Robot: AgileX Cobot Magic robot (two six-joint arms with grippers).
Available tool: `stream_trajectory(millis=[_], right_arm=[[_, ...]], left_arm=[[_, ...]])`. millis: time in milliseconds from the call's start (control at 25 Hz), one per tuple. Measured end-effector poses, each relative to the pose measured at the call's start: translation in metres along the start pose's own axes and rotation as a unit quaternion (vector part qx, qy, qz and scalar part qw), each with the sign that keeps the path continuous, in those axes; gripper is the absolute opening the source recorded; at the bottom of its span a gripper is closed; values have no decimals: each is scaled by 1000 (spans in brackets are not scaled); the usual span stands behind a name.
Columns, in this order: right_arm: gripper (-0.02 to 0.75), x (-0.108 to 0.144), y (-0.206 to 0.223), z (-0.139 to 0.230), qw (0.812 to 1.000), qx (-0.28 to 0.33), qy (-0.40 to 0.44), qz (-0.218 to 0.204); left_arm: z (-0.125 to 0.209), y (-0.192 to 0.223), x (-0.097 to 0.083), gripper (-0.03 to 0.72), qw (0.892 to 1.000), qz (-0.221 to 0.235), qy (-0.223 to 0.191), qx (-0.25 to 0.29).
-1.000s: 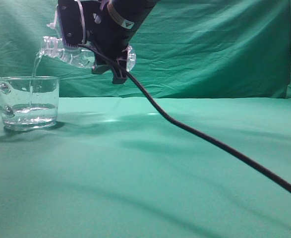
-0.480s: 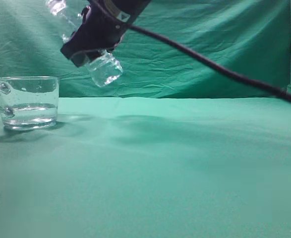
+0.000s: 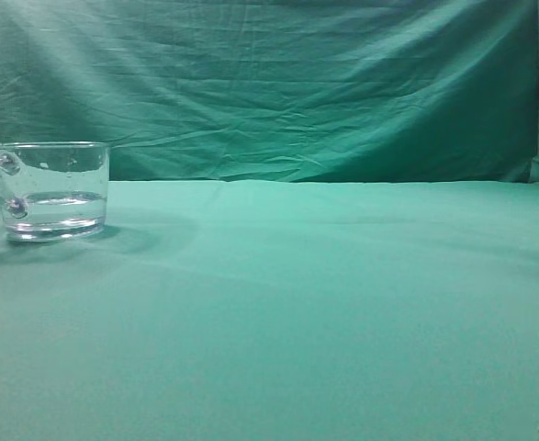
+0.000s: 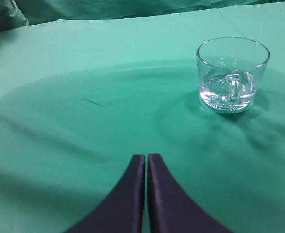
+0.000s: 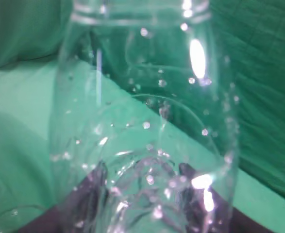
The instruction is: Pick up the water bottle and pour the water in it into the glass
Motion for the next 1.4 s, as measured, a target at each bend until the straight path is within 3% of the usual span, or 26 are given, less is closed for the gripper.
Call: stream_trajectory(millis=[160, 400, 640, 1080, 1280, 1400], right_arm=[[316, -26, -49, 19, 998, 24, 59, 5], [316, -85, -122, 59, 991, 50, 86, 91], [316, -115, -156, 111, 979, 103, 89, 151], [316, -107, -129, 161, 978, 182, 51, 93], [316, -94, -112, 160, 988, 145, 46, 37], [316, -96, -104, 154, 993, 110, 32, 34]], left_arm=[[0, 0, 0, 0, 1000, 0, 0, 0], [0, 0, 0, 0, 1000, 0, 0, 0], [0, 0, 0, 0, 1000, 0, 0, 0], [0, 0, 0, 0, 1000, 0, 0, 0], [0, 0, 0, 0, 1000, 0, 0, 0], [0, 0, 0, 0, 1000, 0, 0, 0]])
Point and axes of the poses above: a point on each arm's last joint axis where the gripper is mounted, y pointing out along that axis toward the gripper, x along the wrist's bending axis when the last joint is at zero, z = x × y, the point moved 6 cm from there along y, pointing out along that axis toward the gripper, and after that the axes turned 1 degree about y, right-handed, at the moved point
